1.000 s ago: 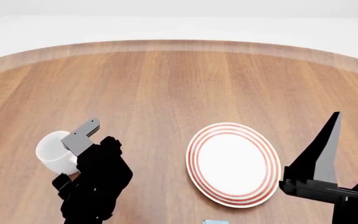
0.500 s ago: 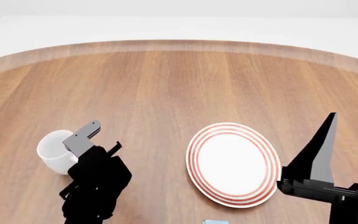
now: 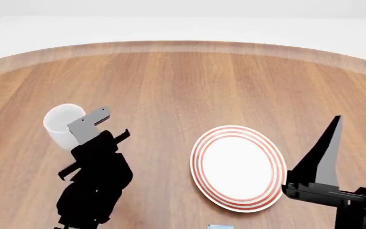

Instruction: Pick up the white mug and put it on the plate, and put the chocolate pudding to the right of the plate.

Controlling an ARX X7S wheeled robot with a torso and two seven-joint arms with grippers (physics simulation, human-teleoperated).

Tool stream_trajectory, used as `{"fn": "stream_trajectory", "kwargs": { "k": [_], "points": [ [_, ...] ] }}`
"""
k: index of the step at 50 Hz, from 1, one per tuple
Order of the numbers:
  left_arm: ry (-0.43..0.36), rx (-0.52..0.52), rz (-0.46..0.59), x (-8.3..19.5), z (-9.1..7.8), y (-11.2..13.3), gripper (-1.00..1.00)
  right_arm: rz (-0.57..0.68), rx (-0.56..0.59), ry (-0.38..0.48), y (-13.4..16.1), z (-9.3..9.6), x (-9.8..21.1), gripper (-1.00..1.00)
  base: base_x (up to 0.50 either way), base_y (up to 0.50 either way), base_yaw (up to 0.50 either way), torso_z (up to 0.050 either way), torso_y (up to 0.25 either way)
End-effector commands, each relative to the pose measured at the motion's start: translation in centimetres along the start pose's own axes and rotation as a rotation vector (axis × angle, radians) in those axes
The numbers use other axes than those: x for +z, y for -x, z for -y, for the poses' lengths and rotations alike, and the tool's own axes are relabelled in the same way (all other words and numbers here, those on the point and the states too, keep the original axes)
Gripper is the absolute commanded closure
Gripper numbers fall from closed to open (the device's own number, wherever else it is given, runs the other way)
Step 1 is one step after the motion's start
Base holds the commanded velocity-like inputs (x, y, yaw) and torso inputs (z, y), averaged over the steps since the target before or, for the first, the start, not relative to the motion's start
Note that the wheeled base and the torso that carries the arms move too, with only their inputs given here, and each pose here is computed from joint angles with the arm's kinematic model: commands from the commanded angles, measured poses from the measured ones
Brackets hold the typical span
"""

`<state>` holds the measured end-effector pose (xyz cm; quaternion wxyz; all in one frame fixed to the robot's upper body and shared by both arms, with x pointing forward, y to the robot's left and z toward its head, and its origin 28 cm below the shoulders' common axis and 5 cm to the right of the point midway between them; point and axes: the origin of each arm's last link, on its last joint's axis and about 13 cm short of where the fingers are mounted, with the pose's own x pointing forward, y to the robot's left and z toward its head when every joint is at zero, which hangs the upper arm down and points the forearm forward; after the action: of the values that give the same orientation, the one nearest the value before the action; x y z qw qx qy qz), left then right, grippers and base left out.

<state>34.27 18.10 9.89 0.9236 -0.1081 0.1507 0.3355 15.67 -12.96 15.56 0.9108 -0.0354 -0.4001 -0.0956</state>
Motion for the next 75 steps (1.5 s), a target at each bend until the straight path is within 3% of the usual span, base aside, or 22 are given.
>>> {"fn": "stream_trajectory", "kwargs": {
  "k": [1,3,8,15,23,27,35,41,47,52,62,70,75],
  "points": [
    [-0.155,-0.457,0.386,4.8,-0.1,4.5,1.00,0.001,-0.007,0.000,-0.1,0.1,0.1,-1.00,0.00,0.00,0.00,0.000,0.000],
    [-0.161,-0.555,0.404,5.3,-0.3,5.4,1.00,0.004,-0.008,0.000,-0.1,0.1,0.2,-1.00,0.00,0.00,0.00,0.000,0.000],
    [-0.312,-0.828,0.559,7.3,-1.1,9.2,1.00,0.007,-0.009,-0.001,-0.2,0.1,0.3,-1.00,0.00,0.00,0.00,0.000,0.000],
    [-0.385,-0.985,0.598,9.1,-1.6,10.8,1.00,0.008,-0.011,0.000,-0.2,0.2,0.3,-1.00,0.00,0.00,0.00,0.000,0.000],
    [-0.468,-1.235,0.584,11.4,-0.8,11.7,1.00,0.010,-0.011,0.000,-0.2,0.2,0.3,-1.00,0.00,0.00,0.00,0.000,0.000],
    [-0.504,-1.242,0.566,12.4,0.1,11.0,1.00,0.009,-0.012,0.002,-0.2,0.2,0.3,-1.00,0.00,0.00,0.00,0.000,0.000],
    [-0.596,-1.359,0.512,14.8,2.1,11.1,1.00,0.010,-0.013,0.001,-0.3,0.2,0.3,-1.00,0.00,0.00,0.00,0.000,0.000],
    [-0.618,-1.426,0.457,15.6,3.9,10.9,1.00,0.012,-0.016,0.000,-0.3,0.3,0.4,-1.00,0.00,0.00,0.00,0.000,0.000],
    [-0.586,-1.467,0.356,15.6,5.7,10.1,1.00,0.007,-0.020,0.004,-0.2,0.4,0.3,-1.00,0.00,0.00,0.00,0.000,0.000],
    [-0.492,-1.507,0.238,15.4,6.4,9.9,1.00,0.010,-0.024,0.004,-0.3,0.5,0.3,-1.00,0.00,0.00,0.00,0.000,0.000],
    [-0.480,-1.515,0.082,14.1,7.5,9.4,1.00,0.009,-0.023,0.004,-0.3,0.5,0.3,-1.00,0.00,0.00,0.00,0.000,0.000],
    [-0.492,-1.478,-0.048,11.5,8.6,8.3,1.00,0.008,-0.026,0.004,-0.3,0.5,0.3,-1.00,0.00,0.00,0.00,0.000,0.000],
    [-0.485,-1.491,-0.076,10.1,8.7,8.3,1.00,0.010,-0.026,0.005,-0.3,0.6,0.4,-1.00,0.00,0.00,0.00,0.000,0.000]
  ]
}}
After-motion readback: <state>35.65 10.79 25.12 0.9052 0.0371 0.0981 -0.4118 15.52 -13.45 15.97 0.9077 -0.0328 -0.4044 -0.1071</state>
